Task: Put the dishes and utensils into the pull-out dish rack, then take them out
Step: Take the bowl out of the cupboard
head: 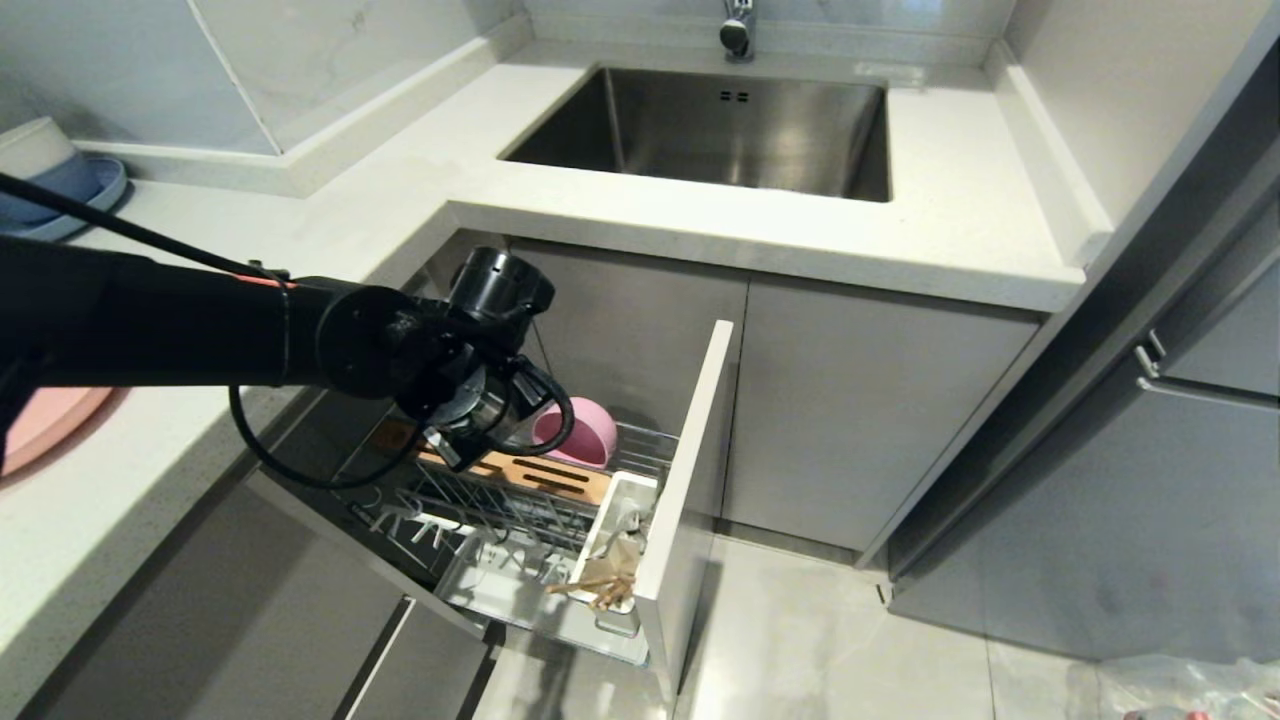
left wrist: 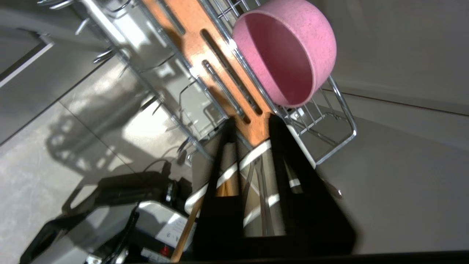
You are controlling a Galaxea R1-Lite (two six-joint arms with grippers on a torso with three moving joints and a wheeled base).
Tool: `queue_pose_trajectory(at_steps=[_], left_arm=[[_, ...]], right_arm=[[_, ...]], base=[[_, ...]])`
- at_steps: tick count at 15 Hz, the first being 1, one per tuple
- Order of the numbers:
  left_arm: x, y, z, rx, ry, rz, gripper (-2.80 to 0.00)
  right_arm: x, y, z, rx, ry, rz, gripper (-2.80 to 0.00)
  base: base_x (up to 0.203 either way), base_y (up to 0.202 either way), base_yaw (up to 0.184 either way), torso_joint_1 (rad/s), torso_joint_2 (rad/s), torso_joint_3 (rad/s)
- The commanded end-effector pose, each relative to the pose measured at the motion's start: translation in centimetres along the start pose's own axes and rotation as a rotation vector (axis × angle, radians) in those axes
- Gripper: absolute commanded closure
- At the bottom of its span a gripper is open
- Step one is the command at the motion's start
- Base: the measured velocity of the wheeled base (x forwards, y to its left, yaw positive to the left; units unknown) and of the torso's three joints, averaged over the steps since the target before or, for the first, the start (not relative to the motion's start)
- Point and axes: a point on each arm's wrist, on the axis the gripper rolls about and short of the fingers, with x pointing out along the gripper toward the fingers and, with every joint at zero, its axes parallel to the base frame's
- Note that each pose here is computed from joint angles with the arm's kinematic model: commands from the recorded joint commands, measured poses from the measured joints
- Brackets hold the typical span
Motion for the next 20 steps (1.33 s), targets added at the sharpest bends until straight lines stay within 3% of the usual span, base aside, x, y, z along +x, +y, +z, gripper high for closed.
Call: queue_pose_trajectory(at_steps=[1,7,11,15,18,20], left_arm=[[2.7,-0.3,-0.9,0.010,0.011,0.031,-2.80],[5.9,-1.9,-1.5,-0.007,0.011,-0.006,-2.80],[6.8,-3.1,-1.5,-0.030,0.059,-0.103,-2.80],[8.8,-3.3,-2.0,-0.030,0.064,-0.093,-2.80],[9.9,-3.2,-1.2,-0.046,0.095,-0.140,-2.80],[10.5,-3.0,-0.5,-0.066,0.075,-0.166,-2.80]], right_arm=[[0.0,0.0,0.0,-0.001,0.000,0.001,0.00],[0.0,0.0,0.0,-0.001,0.000,0.001,0.00],[0.0,0.0,0.0,-0.001,0.000,0.001,0.00],[0.0,0.0,0.0,-0.001,0.000,0.000,0.00],[0.0,0.0,0.0,-0.001,0.000,0.000,0.00],[0.0,0.0,0.0,0.000,0.000,0.001,0.00]], base=[[0.000,0.000,0.000,0.000,0.00,0.000],[0.000,0.000,0.000,0.000,0.00,0.000],[0.000,0.000,0.000,0.000,0.00,0.000],[0.000,0.000,0.000,0.000,0.00,0.000],[0.000,0.000,0.000,0.000,0.00,0.000],[0.000,0.000,0.000,0.000,0.00,0.000]])
